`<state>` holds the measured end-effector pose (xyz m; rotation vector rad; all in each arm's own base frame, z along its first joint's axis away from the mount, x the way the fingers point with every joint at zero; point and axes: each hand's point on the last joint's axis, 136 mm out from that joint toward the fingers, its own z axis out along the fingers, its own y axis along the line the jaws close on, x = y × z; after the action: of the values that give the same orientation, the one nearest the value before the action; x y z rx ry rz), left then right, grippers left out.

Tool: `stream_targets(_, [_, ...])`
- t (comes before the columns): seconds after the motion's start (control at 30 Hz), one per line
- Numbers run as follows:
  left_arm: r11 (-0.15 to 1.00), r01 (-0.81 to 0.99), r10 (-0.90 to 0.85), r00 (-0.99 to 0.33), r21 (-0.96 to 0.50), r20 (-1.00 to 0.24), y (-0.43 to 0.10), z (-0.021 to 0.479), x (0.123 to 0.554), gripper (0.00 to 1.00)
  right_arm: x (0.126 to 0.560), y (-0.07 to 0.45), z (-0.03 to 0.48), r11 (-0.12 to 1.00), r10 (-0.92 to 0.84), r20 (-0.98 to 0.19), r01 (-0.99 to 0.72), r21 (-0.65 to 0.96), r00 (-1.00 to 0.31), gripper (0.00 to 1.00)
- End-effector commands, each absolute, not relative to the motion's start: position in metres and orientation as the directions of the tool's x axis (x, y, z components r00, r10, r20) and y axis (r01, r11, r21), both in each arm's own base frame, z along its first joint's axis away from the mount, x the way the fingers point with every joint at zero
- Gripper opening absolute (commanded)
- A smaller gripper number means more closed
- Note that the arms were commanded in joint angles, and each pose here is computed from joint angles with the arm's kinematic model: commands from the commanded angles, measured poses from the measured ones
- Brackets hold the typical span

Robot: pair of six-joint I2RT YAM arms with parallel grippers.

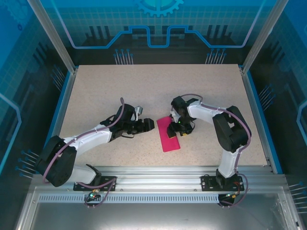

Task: Fold a paper plane with a square sheet of paper (pick it up from the middle)
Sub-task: Fold the square sheet of paper in half at the center of the table.

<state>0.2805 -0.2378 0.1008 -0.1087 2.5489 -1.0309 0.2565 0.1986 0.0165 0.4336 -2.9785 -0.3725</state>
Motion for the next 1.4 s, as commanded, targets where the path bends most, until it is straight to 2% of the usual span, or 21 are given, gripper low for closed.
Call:
stream_targets(0.0, [0.724,0.073,-0.225,-0.915,-0.685,-0.335,-0.242,0.108,0.287,0.71,0.247,0.186,-0.006,0.949,-0.275,0.158,-0.241,0.205,-0.948,0.69])
stream_targets(0.27, [0.719,0.057,-0.223,-0.925,-0.692,-0.308,-0.246,0.104,0.288,0.51,0.246,0.18,-0.011,0.958,-0.262,0.172,-0.234,0.168,-0.95,0.69])
stream_targets(0.6, [0.719,0.042,-0.227,-0.929,-0.694,-0.291,-0.25,0.099,0.289,0.49,0.249,0.188,-0.008,0.961,-0.198,0.158,-0.159,0.228,-0.967,0.71])
stream_targets(0.97, [0.725,0.042,-0.221,-0.932,-0.688,-0.289,-0.25,0.097,0.288,0.47,0.242,0.186,-0.011,0.951,-0.26,0.18,-0.219,0.219,-0.949,0.7])
stream_targets(1.37, [0.726,0.04,-0.221,-0.932,-0.687,-0.288,-0.251,0.096,0.29,0.47,0.251,0.19,-0.009,0.959,-0.226,0.175,-0.187,0.215,-0.958,0.76])
